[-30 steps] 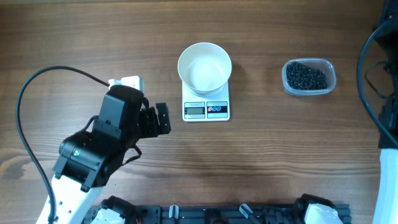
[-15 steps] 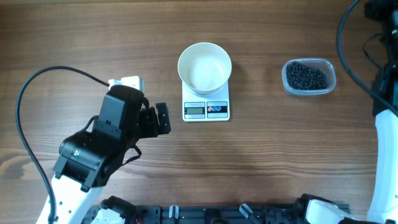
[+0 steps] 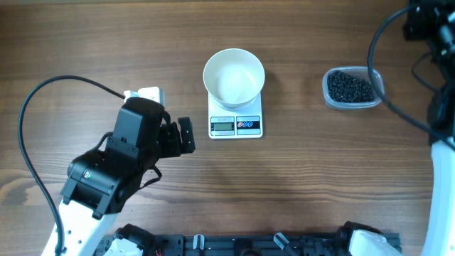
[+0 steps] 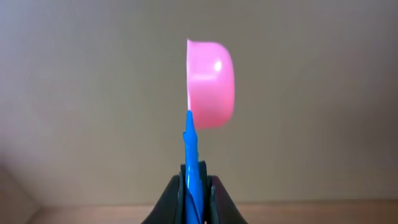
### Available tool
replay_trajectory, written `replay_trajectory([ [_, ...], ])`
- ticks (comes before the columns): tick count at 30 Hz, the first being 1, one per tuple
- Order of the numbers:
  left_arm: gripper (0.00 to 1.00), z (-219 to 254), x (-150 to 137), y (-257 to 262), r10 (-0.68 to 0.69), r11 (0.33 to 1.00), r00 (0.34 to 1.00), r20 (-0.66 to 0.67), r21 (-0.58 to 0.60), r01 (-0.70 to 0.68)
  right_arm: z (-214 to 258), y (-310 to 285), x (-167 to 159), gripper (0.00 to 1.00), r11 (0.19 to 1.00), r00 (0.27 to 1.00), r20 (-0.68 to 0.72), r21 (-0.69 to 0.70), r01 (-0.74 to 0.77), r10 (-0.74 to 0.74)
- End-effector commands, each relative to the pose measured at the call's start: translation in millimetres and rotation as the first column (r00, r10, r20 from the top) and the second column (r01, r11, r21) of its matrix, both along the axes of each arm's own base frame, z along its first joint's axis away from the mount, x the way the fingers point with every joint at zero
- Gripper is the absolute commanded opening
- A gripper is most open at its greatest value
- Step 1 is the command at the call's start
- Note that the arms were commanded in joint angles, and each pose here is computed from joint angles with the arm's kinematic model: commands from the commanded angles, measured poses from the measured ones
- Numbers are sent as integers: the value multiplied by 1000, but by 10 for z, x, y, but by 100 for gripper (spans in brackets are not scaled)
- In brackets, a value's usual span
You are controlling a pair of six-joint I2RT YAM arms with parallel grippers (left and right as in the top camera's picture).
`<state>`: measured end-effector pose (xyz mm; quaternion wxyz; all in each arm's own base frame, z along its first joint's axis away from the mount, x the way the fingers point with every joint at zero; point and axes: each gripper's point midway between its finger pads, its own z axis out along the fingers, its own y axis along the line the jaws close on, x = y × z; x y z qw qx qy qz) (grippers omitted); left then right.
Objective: Scoop item into bowl and weigh 150g on scale
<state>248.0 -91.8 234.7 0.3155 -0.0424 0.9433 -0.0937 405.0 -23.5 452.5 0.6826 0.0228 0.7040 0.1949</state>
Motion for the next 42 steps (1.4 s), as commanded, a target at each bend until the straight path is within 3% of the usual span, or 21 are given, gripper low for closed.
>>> replay_trajectory([
  [1, 100, -5, -5, -83, -28, 999, 1000, -11, -43, 27, 172, 137, -405, 4, 999, 1000, 2, -30, -18, 18],
  [3, 100, -5, -38, -167, -61, 995, 998, -25, -81, 59, 196, 184, -583, 4, 995, 1000, 8, -98, -17, 18],
  [7, 100, 191, 127, -327, -82, 983, 994, 73, -159, 93, 211, 212, -780, 4, 991, 1000, 2, -131, -1, 1],
  [9, 100, 318, 222, -484, -175, 966, 973, 152, -165, 200, 86, 222, -796, 4, 989, 999, -44, -149, -12, 6],
  [12, 100, 396, 360, -642, -205, 947, 958, 199, -206, 246, -152, 219, -809, 4, 981, 992, -128, -189, -31, 7],
  [23, 100, 89, 502, -681, -244, 955, 962, 123, -141, 261, -315, 197, -707, 4, 986, 982, -188, -162, -44, 13],
  [26, 100, -248, 386, -523, -218, 974, 975, -29, -65, 216, -323, 199, -710, 4, 988, 981, -195, -148, -43, 13],
  [29, 100, -620, 388, -606, -160, 986, 971, -176, -71, 150, -327, 199, -710, 4, 991, 979, -202, -125, -39, 13],
  [32, 100, -1020, 381, -784, -180, 975, 952, -249, 81, 205, -334, 199, -713, 4, 991, 979, -205, -124, -39, 13],
  [35, 100, -1153, 562, -761, -41, 971, 984, -173, 225, 80, -359, 200, -718, 4, 992, 976, -216, -121, -40, 13],
  [42, 100, -1619, 717, -1106, -107, 979, 965, -238, 144, 144, -358, 200, -718, 4, 992, 977, -215, -121, -40, 13],
])
